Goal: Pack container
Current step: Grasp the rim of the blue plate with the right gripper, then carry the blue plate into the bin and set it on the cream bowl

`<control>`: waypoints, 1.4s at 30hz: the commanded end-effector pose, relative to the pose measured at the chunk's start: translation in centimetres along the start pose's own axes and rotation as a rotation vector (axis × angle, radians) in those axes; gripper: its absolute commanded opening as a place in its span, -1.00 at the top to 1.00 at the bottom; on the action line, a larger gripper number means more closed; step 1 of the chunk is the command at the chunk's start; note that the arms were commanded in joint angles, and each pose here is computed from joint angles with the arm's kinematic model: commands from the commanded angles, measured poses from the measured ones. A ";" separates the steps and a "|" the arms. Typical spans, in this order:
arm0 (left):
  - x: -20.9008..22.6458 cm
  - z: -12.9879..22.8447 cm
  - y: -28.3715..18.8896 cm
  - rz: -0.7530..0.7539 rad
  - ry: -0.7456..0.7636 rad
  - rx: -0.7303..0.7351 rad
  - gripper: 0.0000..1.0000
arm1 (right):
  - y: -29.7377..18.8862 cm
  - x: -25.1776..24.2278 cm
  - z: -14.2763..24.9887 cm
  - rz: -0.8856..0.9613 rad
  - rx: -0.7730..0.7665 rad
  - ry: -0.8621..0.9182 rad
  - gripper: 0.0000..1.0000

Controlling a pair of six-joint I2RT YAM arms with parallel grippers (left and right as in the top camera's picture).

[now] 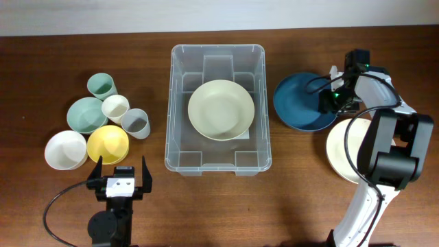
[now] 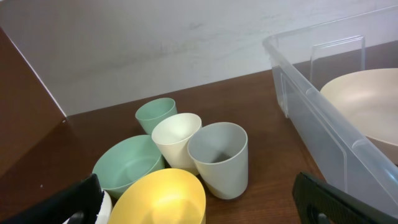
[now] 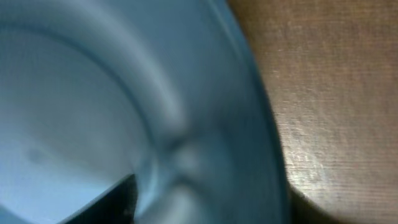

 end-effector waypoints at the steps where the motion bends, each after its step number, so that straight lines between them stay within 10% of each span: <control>1: 0.0 0.1 0.0 -0.004 0.016 -0.003 -0.99 | 1.2 0.2 0.3 -0.015 0.001 0.001 0.34; 4: 0.0 0.1 0.0 -0.004 0.016 -0.003 -0.99 | 0.5 -0.3 -1.1 0.009 -0.054 -0.003 0.92; 24: 0.0 0.1 0.0 -0.004 0.016 -0.003 -0.99 | -26.4 5.8 -13.2 0.016 -0.647 -0.242 0.92; 42: 0.0 0.1 0.0 -0.004 0.016 -0.003 -0.99 | -16.0 20.8 -9.4 -0.114 -0.183 -0.587 0.92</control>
Point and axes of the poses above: each gripper's point midway between its finger pads, its own y axis out along the fingers, its own x axis along the line the jaws close on, z = x × y, the point moved 7 cm from there along -y, back along the fingers, and after that the axes turned 14 degrees about -y, right-handed, at the moved point
